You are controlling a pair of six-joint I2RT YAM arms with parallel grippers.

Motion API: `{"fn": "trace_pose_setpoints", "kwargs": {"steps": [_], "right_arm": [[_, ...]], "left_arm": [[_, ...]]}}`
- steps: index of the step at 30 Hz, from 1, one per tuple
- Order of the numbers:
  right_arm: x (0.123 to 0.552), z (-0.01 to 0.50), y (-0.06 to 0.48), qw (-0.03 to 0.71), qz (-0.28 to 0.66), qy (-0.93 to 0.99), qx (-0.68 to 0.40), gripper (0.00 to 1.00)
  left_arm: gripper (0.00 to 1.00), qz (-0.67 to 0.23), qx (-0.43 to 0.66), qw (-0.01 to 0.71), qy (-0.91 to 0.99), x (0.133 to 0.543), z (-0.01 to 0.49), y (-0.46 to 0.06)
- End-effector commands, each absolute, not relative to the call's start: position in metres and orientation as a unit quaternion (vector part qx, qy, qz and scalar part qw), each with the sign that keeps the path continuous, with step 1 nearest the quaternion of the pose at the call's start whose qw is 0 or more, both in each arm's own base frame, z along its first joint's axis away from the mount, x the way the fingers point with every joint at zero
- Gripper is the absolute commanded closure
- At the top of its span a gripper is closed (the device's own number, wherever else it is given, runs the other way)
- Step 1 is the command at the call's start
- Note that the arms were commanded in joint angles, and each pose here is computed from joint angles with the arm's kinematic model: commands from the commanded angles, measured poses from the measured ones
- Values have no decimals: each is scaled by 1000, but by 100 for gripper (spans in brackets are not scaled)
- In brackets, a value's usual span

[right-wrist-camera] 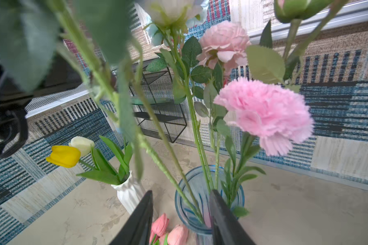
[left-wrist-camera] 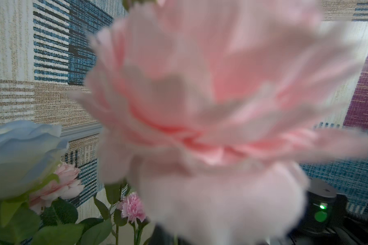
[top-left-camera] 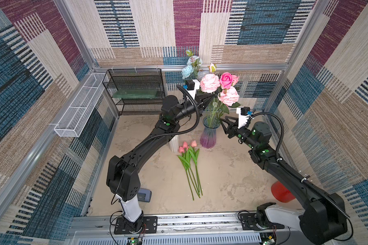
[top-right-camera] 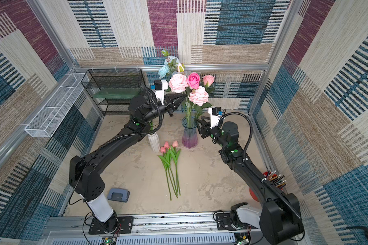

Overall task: Pick out pink flowers from the vase
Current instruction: Adjust the flower in the vase.

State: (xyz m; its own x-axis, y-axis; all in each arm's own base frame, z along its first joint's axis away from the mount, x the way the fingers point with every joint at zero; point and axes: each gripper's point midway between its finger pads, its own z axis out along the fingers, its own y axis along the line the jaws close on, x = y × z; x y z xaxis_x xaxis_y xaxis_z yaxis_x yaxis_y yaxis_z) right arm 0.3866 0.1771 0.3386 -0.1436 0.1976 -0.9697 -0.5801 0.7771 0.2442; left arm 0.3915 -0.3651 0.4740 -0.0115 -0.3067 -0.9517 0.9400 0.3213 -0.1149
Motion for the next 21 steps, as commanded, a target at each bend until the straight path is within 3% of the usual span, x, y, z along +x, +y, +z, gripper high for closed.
{"fn": "trace_pose_setpoints", "kwargs": {"steps": [1, 11, 21], "right_arm": [[394, 352, 189, 650, 326, 671, -148, 55], [426, 345, 199, 644, 332, 678, -125, 57], [441, 357, 190, 649, 370, 663, -48, 75]], "left_arm": [[100, -520, 309, 619, 501, 386, 481, -365], [100, -541, 315, 610, 485, 383, 480, -365], [100, -546, 326, 596, 489, 381, 467, -362]]}}
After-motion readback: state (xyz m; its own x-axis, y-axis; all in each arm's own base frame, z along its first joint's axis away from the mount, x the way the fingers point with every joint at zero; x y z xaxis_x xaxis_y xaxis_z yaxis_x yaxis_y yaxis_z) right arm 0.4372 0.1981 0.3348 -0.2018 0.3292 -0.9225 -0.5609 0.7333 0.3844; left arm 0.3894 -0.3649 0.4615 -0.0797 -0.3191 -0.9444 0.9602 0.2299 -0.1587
